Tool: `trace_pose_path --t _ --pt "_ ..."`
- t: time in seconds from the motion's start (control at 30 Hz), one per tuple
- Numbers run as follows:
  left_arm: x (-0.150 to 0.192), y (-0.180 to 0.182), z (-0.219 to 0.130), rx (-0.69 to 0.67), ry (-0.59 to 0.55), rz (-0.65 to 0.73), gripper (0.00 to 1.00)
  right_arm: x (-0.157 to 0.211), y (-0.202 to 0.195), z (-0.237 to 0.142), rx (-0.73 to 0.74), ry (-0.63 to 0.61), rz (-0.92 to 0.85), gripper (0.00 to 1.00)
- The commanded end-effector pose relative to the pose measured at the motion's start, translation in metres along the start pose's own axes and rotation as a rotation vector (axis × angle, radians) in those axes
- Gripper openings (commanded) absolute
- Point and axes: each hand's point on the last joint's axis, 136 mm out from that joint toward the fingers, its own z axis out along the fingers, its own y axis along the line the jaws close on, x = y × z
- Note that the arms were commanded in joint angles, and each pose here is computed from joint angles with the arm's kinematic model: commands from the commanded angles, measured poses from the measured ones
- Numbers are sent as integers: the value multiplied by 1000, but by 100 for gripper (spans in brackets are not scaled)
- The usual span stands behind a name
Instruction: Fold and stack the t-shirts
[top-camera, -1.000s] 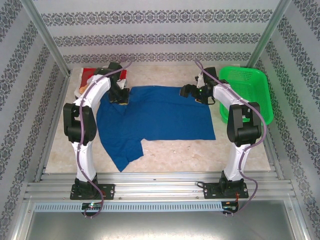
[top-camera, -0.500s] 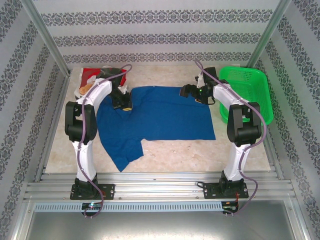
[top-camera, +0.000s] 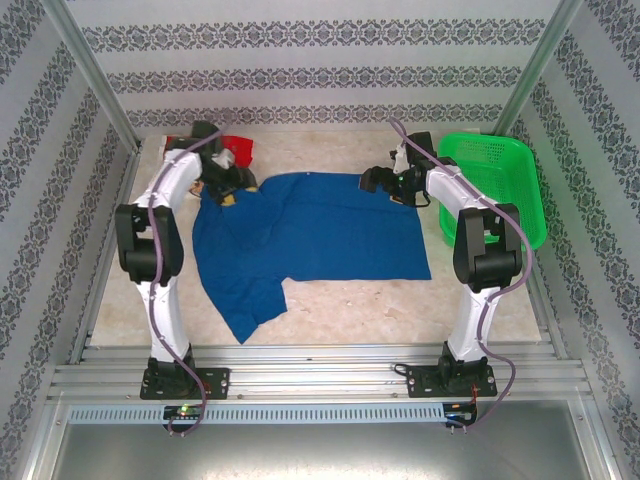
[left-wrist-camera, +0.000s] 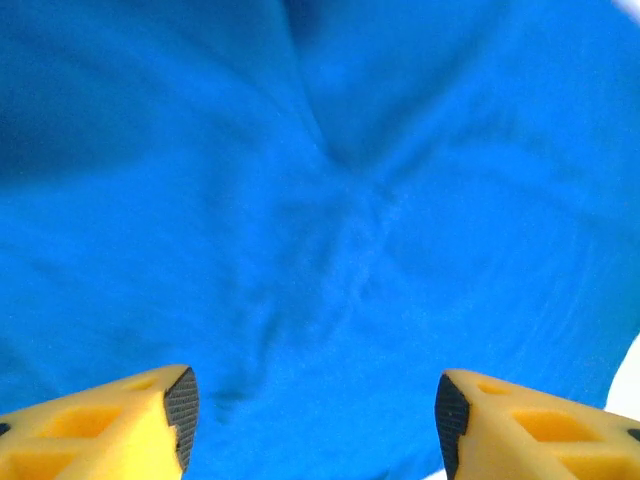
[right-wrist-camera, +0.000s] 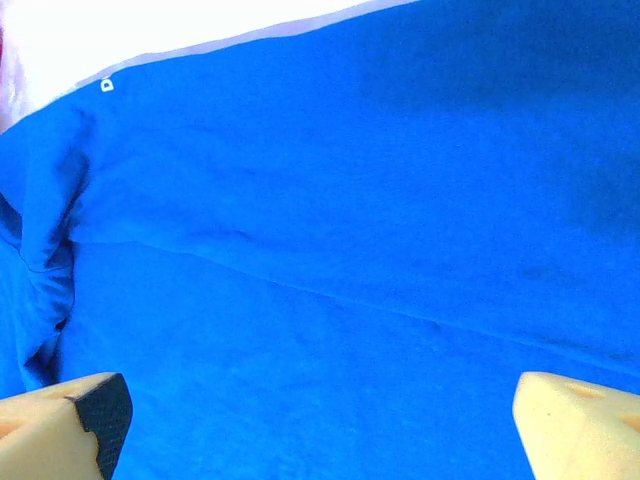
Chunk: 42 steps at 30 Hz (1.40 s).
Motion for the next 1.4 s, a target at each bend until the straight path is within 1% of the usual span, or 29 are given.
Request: trace_pose_path --t 0.0,0.07,0.13,0.2,0.27,0.3,0.37,0.5,0.6,0.87,1.13,1.27,1.33,1.37 --pt "-61 18 -47 -17 -231 -89 65 0 2 3 -11 15 8 98" --pt "-82 32 -45 5 -265 -149 64 0 3 5 -14 17 11 98" --pt "-101 38 -41 18 -298 -178 62 0 4 5 -17 19 7 98" --pt "-117 32 -37 53 -318 -176 61 0 5 6 -19 22 7 98" --pt "-127 23 -29 92 -298 -175 57 0 5 7 -15 24 9 98" --pt "-129 20 -25 90 -286 -168 56 1 5 7 -14 25 9 98" --pt "-129 21 -18 62 -255 -163 53 0 4 6 -11 23 8 98" --pt "-121 33 -3 23 -208 -177 51 2 3 5 -5 22 7 98" --pt "-116 39 2 5 -186 -189 47 3 1 6 -2 23 13 98" --pt "-101 57 16 -70 -128 -211 46 2 1 5 -3 21 12 98" --pt "-111 61 31 -60 -152 -243 47 3 1 4 -1 23 7 98" --pt "-112 61 43 -42 -138 -271 47 4 0 4 -1 24 7 98" --pt "-113 58 49 -21 -133 -280 45 4 0 4 -1 23 5 98" --pt "-113 55 52 -3 -129 -282 41 3 1 4 -2 22 5 98"
